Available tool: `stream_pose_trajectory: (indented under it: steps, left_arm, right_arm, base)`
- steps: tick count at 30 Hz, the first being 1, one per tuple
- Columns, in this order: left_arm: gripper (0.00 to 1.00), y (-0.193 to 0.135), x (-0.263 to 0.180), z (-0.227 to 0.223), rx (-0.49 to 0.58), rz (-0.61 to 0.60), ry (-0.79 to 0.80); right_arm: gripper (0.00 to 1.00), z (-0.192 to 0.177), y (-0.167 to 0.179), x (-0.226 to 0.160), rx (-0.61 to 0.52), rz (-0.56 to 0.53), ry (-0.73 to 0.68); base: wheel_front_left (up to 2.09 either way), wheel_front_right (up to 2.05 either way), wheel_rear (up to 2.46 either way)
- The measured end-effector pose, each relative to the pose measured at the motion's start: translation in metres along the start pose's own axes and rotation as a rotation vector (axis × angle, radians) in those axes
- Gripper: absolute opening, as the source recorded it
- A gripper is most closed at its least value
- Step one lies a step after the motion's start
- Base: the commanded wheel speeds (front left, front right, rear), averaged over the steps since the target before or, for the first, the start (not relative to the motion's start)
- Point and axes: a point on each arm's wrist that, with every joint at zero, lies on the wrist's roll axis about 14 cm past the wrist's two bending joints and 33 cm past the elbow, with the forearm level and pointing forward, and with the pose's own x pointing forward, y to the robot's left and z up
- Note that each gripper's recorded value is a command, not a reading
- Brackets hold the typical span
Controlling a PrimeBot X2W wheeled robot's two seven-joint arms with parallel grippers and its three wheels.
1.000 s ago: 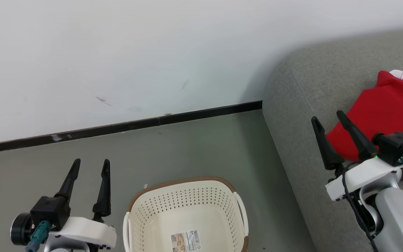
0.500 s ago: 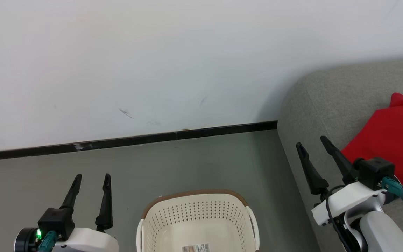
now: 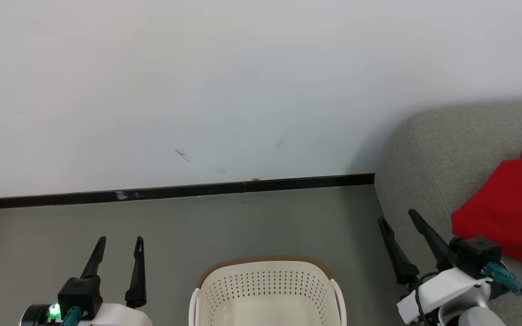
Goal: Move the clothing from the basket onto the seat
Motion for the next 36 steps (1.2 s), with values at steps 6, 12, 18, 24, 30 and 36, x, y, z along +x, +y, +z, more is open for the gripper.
stream_pose_trajectory:
  steps: [6,12,18,24,30,36]
  left_arm:
    - [1.00,0.009,-0.004,-0.001,0.021,0.033,0.003]
    - [1.00,0.014,-0.005,-0.004,0.036,0.053,0.012]
    - [1.00,0.017,-0.007,-0.007,0.039,0.062,0.022]
    - [1.00,0.018,-0.008,-0.009,0.042,0.066,0.027]
    - [1.00,0.020,-0.008,-0.012,0.047,0.069,0.036]
    - [1.00,0.020,-0.005,-0.013,0.058,0.069,0.039]
  right_arm:
    - [1.00,-0.002,0.004,-0.003,-0.001,0.003,0.004]
    - [1.00,-0.006,0.004,-0.006,-0.001,-0.004,0.014]
    - [1.00,-0.009,0.006,-0.009,0.002,-0.006,0.022]
    - [1.00,-0.008,0.004,-0.008,-0.008,-0.009,0.019]
    - [1.00,-0.012,0.001,-0.012,-0.008,-0.024,0.032]
    - [1.00,-0.012,-0.001,-0.011,-0.006,-0.030,0.030]
  base:
    - [0.00,0.00,0.00]
    - [0.00,0.00,0.00]
    - [0.00,0.00,0.00]
    - [0.00,0.00,0.00]
    - [0.00,0.00,0.00]
    - [0.00,0.00,0.00]
